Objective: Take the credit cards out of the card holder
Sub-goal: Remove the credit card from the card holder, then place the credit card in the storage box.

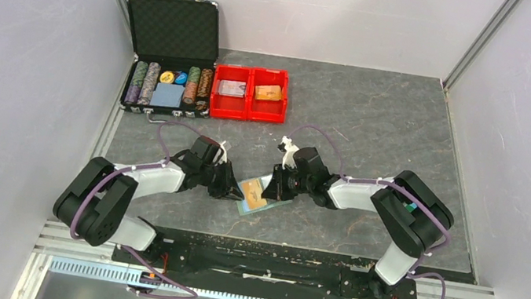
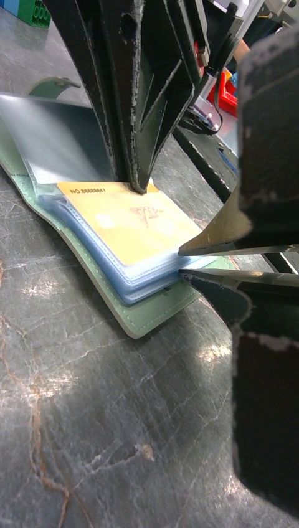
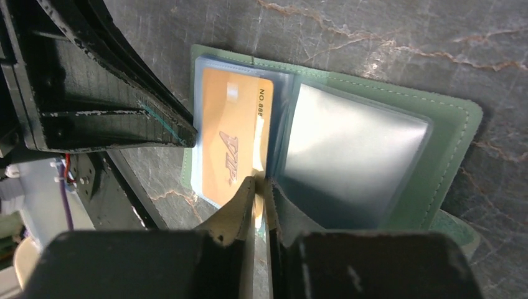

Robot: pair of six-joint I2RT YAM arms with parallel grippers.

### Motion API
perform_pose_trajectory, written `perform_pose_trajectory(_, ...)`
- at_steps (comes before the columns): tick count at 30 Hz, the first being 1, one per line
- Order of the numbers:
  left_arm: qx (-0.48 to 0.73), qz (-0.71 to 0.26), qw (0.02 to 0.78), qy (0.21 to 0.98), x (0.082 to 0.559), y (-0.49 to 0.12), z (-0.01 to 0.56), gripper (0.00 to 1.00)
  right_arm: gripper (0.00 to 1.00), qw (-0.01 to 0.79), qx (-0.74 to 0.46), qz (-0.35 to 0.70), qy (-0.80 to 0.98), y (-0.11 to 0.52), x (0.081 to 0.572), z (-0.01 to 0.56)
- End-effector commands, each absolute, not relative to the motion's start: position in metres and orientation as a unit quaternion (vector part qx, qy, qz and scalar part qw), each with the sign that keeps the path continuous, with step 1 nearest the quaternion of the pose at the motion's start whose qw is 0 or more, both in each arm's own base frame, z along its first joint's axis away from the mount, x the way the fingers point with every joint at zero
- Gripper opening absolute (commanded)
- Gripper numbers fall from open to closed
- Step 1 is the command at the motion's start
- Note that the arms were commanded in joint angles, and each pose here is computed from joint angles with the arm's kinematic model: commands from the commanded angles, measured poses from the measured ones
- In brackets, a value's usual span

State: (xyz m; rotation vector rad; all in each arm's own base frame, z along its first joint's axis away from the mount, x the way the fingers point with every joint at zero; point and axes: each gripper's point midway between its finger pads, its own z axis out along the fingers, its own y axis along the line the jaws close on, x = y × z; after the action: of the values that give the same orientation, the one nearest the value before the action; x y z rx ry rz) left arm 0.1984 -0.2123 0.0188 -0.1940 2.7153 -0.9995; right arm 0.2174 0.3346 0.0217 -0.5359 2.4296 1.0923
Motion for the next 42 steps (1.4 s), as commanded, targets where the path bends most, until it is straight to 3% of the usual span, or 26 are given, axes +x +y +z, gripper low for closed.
perform_pose_trajectory(1,-0.059,-0.334,0.128,0.932,0.199,-0.210,0.012,0.19,0.02,0.224,-0.195,0.415,0.860,0.340,0.218,0.036)
perform_pose_trajectory(17,-0.067,-0.342,0.119,0.930,0.197,-0.213,0.018,0.23,0.00,0.263,-0.153,0.387,0.870,0.300,0.227,0.059)
perform_pose_trajectory(22,-0.061,-0.382,0.137,0.912,0.202,-0.223,0.053,0.29,0.00,0.291,-0.156,0.369,0.869,0.282,0.240,0.075)
perform_pose_trajectory(27,-0.033,-0.405,0.161,0.899,0.208,-0.231,0.088,0.49,0.00,0.294,-0.189,0.401,0.847,0.281,0.239,0.098)
perform_pose_trajectory(30,-0.009,-0.403,0.171,0.899,0.211,-0.231,0.106,0.55,0.00,0.275,-0.225,0.437,0.826,0.285,0.226,0.110)
perform_pose_trajectory(42,0.125,-0.437,0.208,0.866,0.200,-0.237,0.166,0.56,0.00,0.234,-0.318,0.533,0.749,0.295,0.178,0.156)
